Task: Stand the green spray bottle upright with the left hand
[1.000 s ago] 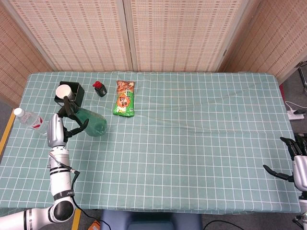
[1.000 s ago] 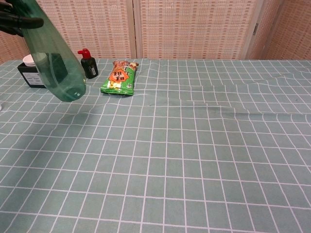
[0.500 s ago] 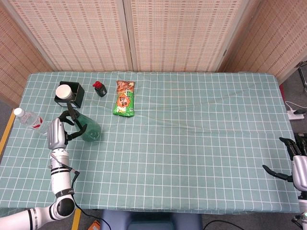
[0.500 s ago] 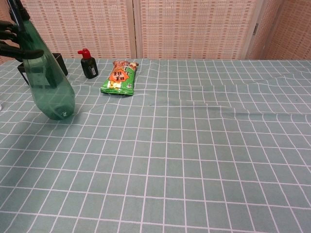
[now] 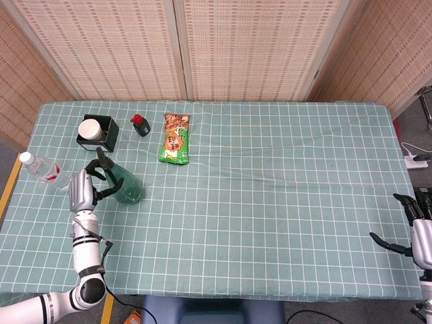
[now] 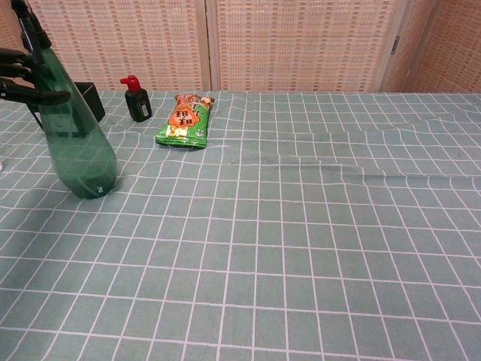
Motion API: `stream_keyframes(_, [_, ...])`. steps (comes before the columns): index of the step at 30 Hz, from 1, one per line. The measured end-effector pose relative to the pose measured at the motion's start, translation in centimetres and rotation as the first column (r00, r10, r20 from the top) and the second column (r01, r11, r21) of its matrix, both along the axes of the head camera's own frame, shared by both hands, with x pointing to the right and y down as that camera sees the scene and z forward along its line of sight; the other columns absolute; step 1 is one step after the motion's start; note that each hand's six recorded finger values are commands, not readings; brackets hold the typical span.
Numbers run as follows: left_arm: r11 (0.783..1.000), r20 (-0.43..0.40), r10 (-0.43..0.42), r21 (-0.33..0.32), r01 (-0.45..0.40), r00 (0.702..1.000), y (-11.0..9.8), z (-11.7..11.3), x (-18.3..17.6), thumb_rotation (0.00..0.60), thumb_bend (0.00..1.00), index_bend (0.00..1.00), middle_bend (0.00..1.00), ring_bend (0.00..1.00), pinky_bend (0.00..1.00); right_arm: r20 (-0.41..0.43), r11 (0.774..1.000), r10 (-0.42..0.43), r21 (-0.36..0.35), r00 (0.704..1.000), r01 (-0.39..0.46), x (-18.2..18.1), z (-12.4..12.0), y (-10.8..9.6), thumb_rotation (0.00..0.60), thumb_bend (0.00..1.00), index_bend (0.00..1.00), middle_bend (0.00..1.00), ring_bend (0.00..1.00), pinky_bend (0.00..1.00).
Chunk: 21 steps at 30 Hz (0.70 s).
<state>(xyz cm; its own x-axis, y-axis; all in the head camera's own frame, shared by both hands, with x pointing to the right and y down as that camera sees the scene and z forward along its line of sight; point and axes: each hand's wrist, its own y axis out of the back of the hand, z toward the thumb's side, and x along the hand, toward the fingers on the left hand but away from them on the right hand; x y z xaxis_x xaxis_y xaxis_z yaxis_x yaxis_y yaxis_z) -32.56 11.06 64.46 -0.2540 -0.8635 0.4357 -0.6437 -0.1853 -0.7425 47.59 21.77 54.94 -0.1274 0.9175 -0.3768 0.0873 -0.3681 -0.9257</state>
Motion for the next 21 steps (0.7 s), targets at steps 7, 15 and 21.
stream_keyframes(7, [1.000,-0.018,0.002,-0.008,-0.002,1.000,0.31,0.03,-0.12,0.600,0.23,0.35,0.50,0.40,0.22,0.001,1.000,-0.001,-0.002,1.000,0.001,0.01,0.02,0.01,0.600,0.00,0.19,0.18,0.00,0.00])
stream_keyframes(15, [1.000,-0.029,0.011,-0.012,-0.011,1.000,0.20,-0.26,-0.08,0.600,0.22,0.21,0.39,0.34,0.18,-0.002,1.000,-0.010,-0.005,1.000,0.010,-0.09,0.02,0.03,0.600,0.00,0.20,0.18,0.00,0.00])
stream_keyframes(21, [1.000,-0.029,0.012,-0.013,-0.013,1.000,0.27,-0.53,-0.31,0.600,0.21,0.14,0.33,0.29,0.16,0.001,1.000,-0.009,-0.004,1.000,0.009,-0.08,0.02,0.05,0.600,0.00,0.21,0.18,0.00,0.01])
